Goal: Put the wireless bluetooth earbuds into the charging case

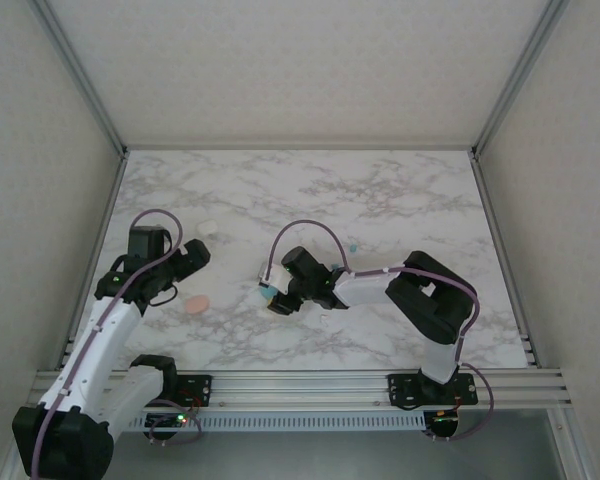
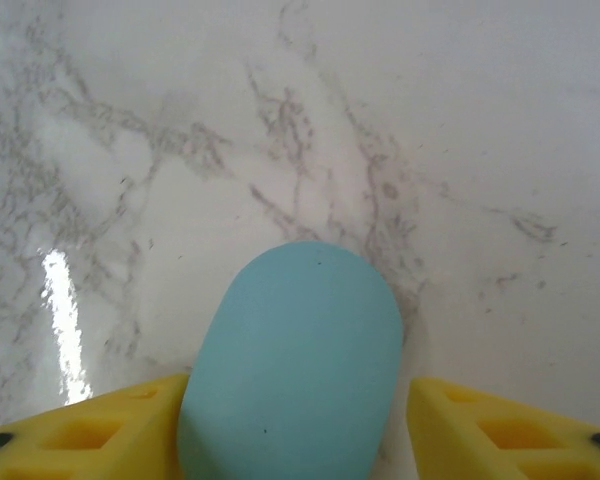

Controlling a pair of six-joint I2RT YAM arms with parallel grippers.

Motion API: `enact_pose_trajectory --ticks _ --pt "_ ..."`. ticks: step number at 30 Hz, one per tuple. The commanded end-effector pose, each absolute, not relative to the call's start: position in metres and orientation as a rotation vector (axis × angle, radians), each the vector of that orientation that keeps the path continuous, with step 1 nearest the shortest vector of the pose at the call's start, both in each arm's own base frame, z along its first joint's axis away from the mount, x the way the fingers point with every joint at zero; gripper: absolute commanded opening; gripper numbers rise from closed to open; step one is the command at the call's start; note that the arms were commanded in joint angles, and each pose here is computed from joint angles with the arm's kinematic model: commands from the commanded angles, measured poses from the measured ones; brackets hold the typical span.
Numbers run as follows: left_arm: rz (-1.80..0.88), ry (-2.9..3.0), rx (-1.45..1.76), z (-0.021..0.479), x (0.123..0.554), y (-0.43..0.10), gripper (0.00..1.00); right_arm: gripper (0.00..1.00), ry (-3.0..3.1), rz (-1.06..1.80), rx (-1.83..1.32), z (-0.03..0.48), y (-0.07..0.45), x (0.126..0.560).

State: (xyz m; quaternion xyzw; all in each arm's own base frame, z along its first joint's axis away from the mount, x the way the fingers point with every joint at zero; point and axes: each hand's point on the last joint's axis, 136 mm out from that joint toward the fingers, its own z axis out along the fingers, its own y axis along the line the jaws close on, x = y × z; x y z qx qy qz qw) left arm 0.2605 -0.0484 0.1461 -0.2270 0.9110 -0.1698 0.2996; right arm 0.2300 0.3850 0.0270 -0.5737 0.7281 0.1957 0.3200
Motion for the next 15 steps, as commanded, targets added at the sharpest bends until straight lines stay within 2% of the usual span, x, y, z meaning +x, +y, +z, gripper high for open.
enact_pose_trajectory --ticks 1,8,15 --pt "-0.514 2.414 -0.546 0.155 0.264 -0.057 0.98 0.51 1.928 0.497 -1.446 0.024 0.383 0.239" --pt "-0.704 2.414 -0.424 0.167 0.265 -0.086 0.90 0.39 1.887 0.544 -1.456 0.046 0.380 0.232" --pt "-1.032 2.377 -0.295 0.193 0.266 -0.134 0.90 0.37 1.771 0.666 -1.356 0.111 0.376 0.228"
